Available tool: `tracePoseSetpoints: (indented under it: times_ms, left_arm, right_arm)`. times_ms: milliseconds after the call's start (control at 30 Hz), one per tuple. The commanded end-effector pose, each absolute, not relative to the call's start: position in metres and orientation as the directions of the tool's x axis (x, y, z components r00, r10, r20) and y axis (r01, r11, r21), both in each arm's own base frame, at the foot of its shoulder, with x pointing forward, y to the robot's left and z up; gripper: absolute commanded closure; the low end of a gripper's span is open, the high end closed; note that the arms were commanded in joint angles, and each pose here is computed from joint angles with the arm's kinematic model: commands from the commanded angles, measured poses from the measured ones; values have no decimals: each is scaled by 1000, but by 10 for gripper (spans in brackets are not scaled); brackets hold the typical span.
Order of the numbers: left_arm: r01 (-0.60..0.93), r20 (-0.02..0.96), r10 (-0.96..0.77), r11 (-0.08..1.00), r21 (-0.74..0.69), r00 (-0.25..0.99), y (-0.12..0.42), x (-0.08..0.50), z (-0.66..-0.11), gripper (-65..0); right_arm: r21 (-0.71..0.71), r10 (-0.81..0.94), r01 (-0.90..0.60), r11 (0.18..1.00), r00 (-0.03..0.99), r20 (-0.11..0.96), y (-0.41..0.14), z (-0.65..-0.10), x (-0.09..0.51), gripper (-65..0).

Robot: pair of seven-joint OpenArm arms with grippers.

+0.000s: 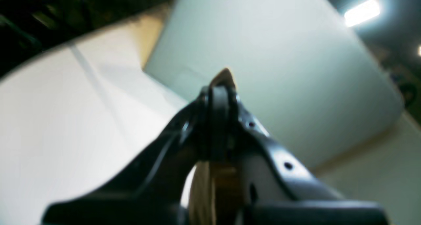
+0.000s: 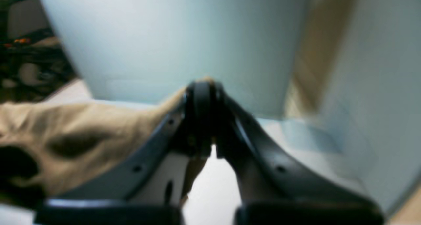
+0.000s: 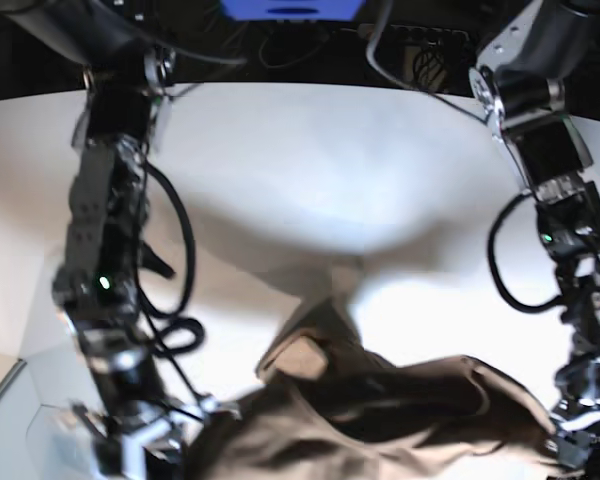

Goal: Layout the t-shirt on the table in an organized manner, then fold the t-shirt properly
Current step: 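Lift the shirt with both grippers and lay it flatter on the table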

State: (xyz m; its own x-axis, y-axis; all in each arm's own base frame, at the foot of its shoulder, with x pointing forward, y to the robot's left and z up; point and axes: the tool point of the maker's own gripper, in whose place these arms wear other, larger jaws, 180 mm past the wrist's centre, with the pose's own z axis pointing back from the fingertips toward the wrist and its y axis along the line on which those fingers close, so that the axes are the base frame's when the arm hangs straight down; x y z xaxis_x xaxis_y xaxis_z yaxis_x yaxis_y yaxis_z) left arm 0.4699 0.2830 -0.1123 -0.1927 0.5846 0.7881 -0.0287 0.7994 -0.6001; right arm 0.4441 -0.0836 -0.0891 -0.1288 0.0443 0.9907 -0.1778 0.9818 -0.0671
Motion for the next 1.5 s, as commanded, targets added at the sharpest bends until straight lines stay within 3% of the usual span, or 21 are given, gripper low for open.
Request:
tracePoseSetpoints:
  times_ms: [0,100,200,400,633,900,1167,1267,1467]
  left_arm:
    - [-1,787,553,818,-575,-275,297,466,-78,-1]
    - [-32,790,523,827,-561,-320,324,457,-64,-1]
    - [-6,726,577,782,-624,-373,353,439,-52,-1]
    - [10,648,668,699,-715,-366,389,411,-72,-1]
    - [-50,620,743,629,-776,-252,375,369,-148,-1]
    - [-189,550,832,530,-827,-74,325,295,-249,-1]
    - [-362,529,846,514,-778,64,314,240,-317,-6]
    - [-371,531,835,542,-754,142,306,235,-327,-65]
    - [-370,487,835,550,-748,257,289,232,-339,-286]
  right_arm:
    - [-90,48,-203,975,-202,978,-72,-61,448,0]
    - [-152,88,-264,953,-239,967,-40,-39,460,0]
    - [-178,92,-302,936,-277,956,-23,-20,463,0]
    - [-162,70,-313,936,-285,956,-17,-16,461,0]
    - [-167,145,-246,955,-105,984,-59,-116,421,0]
    - [-106,169,-285,953,207,964,-67,-242,336,0]
    - [-117,237,-317,941,372,898,-81,-301,289,-3]
    - [-143,275,-331,933,396,876,-89,-310,280,-86]
    - [-170,284,-281,945,439,852,-120,-320,268,-319]
